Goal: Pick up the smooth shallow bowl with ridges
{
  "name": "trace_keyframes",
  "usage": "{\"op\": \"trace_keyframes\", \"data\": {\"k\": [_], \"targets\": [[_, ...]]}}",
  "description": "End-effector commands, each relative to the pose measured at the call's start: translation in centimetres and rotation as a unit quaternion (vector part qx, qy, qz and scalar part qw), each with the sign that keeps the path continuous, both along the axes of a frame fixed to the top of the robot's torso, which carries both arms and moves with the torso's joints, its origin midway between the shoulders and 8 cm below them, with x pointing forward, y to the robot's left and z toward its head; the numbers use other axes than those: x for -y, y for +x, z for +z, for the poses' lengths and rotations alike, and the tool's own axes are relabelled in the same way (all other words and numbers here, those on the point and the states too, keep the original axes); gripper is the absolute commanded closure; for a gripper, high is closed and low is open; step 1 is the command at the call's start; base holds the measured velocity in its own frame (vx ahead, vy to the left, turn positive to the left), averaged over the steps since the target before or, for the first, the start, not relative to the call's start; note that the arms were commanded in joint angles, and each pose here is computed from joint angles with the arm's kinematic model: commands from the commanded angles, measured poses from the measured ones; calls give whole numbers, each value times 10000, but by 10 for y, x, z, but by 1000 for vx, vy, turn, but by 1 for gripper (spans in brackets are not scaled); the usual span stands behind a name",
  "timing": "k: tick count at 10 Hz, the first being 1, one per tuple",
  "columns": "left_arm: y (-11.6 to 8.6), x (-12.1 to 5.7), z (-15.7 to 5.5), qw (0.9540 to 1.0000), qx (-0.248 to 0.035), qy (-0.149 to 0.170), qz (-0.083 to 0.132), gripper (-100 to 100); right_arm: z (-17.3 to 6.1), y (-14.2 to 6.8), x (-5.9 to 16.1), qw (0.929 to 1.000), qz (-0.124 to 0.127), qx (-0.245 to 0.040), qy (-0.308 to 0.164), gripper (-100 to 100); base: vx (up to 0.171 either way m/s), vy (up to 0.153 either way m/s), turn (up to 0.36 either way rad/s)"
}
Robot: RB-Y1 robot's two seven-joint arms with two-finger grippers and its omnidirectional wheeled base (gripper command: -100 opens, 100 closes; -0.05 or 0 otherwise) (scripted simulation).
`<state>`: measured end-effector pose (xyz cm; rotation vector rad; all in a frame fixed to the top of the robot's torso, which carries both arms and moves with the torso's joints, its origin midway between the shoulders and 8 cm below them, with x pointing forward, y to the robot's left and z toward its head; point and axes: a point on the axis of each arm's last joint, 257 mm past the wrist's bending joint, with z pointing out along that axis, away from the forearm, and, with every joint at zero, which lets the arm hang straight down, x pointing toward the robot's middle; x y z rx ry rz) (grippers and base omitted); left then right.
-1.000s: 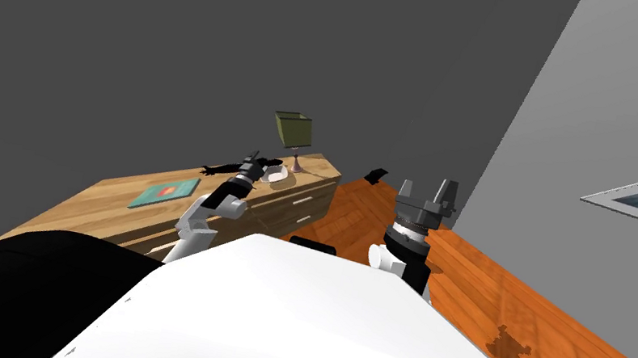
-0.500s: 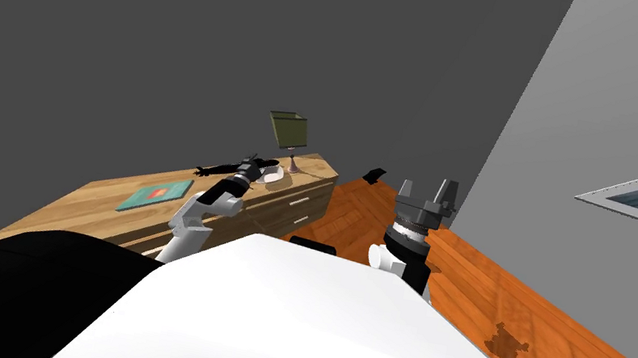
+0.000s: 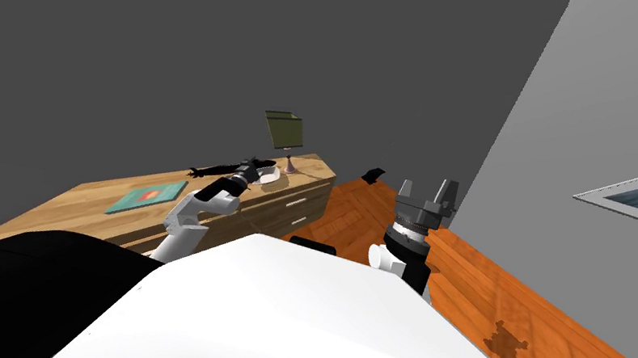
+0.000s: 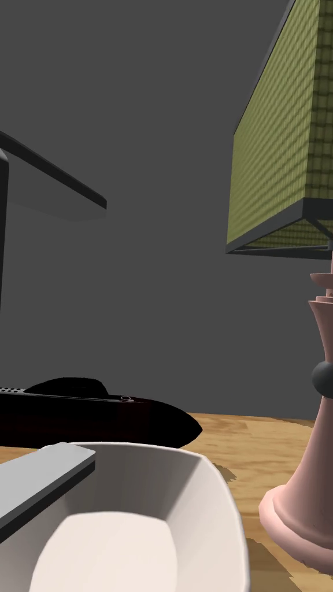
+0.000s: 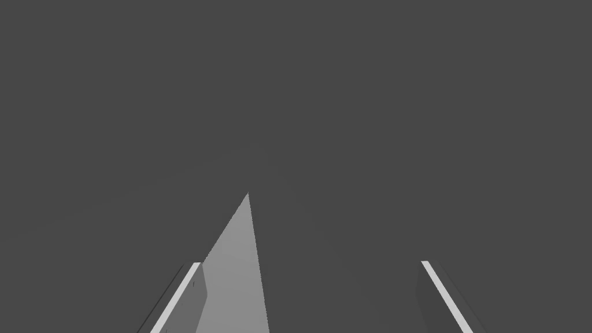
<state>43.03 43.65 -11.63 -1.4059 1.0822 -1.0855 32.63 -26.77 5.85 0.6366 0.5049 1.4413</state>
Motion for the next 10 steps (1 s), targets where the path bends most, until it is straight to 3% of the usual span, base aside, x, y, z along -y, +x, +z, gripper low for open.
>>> {"op": "trace_keyframes", "data": {"k": [1,4,8,9,10], "targets": [[-3,-9,-9,9997,-225,-88,94,-100,0,0,0,10000,0,0,0,0,33,-38,-12],[-8,-18,-22,9984,-495,-175,203,-100,0,0,0,10000,0,0,0,0,39,-35,-4],[-26,-39,-50,9921,-1092,-406,471,-100,0,0,0,10000,0,0,0,0,47,-40,-5],[-26,-40,-51,9917,-1119,-411,480,-100,0,0,0,10000,0,0,0,0,43,-18,1],[-34,-46,-60,9885,-1311,-487,568,-100,0,0,0,10000,0,0,0,0,43,-19,-6]]}}
